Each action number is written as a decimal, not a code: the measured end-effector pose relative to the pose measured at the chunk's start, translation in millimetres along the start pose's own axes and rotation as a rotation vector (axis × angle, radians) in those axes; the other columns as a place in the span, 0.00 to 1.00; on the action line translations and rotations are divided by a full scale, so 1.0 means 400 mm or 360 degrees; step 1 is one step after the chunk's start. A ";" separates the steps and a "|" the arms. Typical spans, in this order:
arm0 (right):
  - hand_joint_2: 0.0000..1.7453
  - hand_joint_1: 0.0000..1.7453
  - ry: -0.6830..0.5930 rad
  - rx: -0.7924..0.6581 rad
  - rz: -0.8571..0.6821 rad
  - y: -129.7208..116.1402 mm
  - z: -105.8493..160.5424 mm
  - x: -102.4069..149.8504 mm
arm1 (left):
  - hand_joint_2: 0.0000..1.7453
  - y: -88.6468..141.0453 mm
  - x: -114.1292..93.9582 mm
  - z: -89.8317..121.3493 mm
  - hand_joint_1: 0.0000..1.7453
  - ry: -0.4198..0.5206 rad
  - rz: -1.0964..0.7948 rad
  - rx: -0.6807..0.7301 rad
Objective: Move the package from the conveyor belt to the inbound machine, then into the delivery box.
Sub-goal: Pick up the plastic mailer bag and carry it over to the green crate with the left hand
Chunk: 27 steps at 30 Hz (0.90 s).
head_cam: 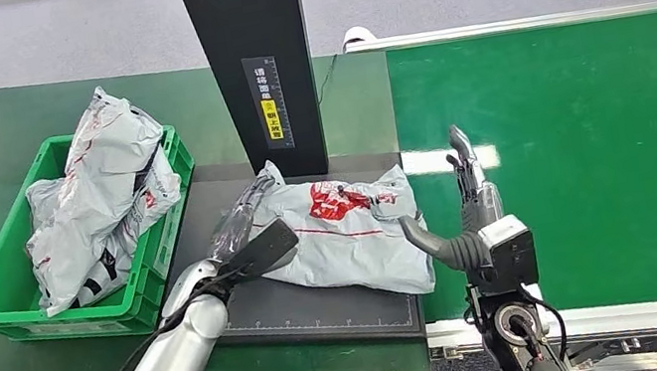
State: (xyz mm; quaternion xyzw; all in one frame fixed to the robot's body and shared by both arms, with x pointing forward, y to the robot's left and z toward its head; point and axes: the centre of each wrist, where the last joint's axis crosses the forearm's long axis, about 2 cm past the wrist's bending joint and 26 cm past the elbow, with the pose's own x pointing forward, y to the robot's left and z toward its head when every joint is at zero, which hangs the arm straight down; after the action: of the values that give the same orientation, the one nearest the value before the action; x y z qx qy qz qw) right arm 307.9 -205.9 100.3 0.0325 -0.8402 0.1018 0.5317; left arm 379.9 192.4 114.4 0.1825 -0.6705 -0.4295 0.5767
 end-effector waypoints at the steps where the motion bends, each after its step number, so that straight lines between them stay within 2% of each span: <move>1: 1.00 0.00 0.0006 -0.0003 -0.0001 0.000 0.003 0.000 | 1.00 -0.002 0.001 -0.003 0.00 0.0023 -0.0033 -0.0013; 2: 1.00 0.00 0.0012 -0.0006 -0.0001 0.000 0.006 0.001 | 1.00 -0.004 0.002 -0.006 0.00 0.0043 -0.0067 -0.0028; 3: 1.00 0.00 0.0016 -0.0011 -0.0002 -0.001 0.008 0.001 | 1.00 -0.007 0.005 -0.010 0.06 0.0059 -0.0099 -0.0043; 4: 1.00 0.00 0.0020 -0.0018 -0.0003 -0.002 0.010 0.001 | 1.00 -0.009 0.007 -0.013 0.27 0.0072 -0.0130 -0.0058; 6: 1.00 0.00 0.0027 -0.0031 -0.0004 -0.006 0.012 0.001 | 1.00 -0.012 0.012 -0.019 0.76 0.0090 -0.0182 -0.0090; 7: 1.00 0.00 0.0030 -0.0039 -0.0003 -0.007 0.013 0.002 | 1.00 -0.014 0.014 -0.022 0.95 0.0096 -0.0202 -0.0105; 8: 1.00 0.00 0.0033 -0.0046 -0.0003 -0.009 0.015 0.001 | 1.00 -0.016 0.015 -0.024 0.98 0.0101 -0.0217 -0.0118; 13: 1.00 0.00 0.0048 -0.0077 0.0002 -0.019 0.025 0.001 | 1.00 -0.027 0.019 -0.027 1.00 0.0118 -0.0271 -0.0162; 27: 1.00 0.00 0.0072 -0.0121 -0.0003 -0.030 0.039 0.000 | 1.00 -0.025 0.019 -0.030 1.00 0.0073 -0.0290 -0.0149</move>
State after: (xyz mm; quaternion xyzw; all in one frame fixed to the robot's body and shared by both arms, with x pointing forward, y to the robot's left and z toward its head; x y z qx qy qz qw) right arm 296.2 -221.0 95.4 0.0106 -0.8311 0.0701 0.5516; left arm 386.5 176.9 110.9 0.2252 -0.6170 -0.5068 0.5584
